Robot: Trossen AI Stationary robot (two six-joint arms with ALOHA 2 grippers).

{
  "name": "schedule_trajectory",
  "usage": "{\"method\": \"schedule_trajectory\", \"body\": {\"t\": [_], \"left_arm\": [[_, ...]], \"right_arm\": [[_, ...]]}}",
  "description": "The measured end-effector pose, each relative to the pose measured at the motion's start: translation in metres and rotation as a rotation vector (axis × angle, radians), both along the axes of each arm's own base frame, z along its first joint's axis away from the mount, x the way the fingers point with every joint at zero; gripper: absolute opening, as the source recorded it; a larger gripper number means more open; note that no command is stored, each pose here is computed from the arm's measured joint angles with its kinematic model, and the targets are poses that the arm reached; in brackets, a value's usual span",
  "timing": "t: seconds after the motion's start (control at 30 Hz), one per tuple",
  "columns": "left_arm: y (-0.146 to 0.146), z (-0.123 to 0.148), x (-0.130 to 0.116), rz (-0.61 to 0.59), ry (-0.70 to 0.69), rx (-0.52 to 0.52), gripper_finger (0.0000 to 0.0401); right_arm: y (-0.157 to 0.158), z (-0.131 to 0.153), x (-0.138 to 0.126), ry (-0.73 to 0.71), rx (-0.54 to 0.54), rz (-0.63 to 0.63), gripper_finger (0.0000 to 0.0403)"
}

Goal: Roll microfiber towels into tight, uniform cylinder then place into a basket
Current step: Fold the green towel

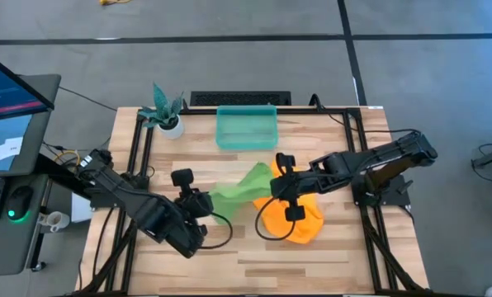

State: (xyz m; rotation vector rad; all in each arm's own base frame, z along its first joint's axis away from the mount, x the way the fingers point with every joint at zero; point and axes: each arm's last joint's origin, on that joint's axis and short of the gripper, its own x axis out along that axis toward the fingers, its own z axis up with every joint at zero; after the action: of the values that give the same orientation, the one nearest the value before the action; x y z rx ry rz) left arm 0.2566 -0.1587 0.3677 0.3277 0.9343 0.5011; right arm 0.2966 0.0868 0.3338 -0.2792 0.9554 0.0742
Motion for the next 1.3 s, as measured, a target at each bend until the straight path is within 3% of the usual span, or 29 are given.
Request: {"method": "schedule_trajectory", "body": {"t": [0.17,0.27,0.5,0.67,0.8,1.0,1.17,1.3], "left_arm": [[0.015,0.026,-0.021,0.017,-0.121,-0.015,0.0002],[0.026,0.039,-0.032,0.032,-0.168,-0.038,0.0002],[0.055,0.041,-0.041,0.084,-0.152,-0.034,0.0002],[0.079,0.034,-0.042,0.131,-0.127,0.12,0.0002],[0.101,0.039,-0.048,0.204,-0.164,0.287,0.0002],[0.123,0.051,-0.063,0.267,-0.184,0.336,0.0002],[0.127,0.059,-0.078,0.277,-0.236,0.303,0.0002],[0.118,0.059,-0.086,0.224,-0.255,0.133,0.0002]], "right_arm": [[0.002,0.0,0.0,-0.006,0.003,-0.007,0.0022],[-0.002,0.001,0.001,-0.025,-0.058,-0.02,0.0022],[-0.031,0.006,0.013,-0.092,-0.156,-0.082,0.0022],[-0.059,0.012,0.02,-0.143,-0.206,-0.126,0.0022],[-0.08,0.018,0.025,-0.199,-0.342,-0.226,0.0022],[-0.092,0.04,0.028,-0.309,-0.427,-0.266,0.0022],[-0.079,0.056,0.027,-0.366,-0.394,-0.225,0.0022],[-0.06,0.049,0.023,-0.317,-0.324,-0.172,0.0022]]}}
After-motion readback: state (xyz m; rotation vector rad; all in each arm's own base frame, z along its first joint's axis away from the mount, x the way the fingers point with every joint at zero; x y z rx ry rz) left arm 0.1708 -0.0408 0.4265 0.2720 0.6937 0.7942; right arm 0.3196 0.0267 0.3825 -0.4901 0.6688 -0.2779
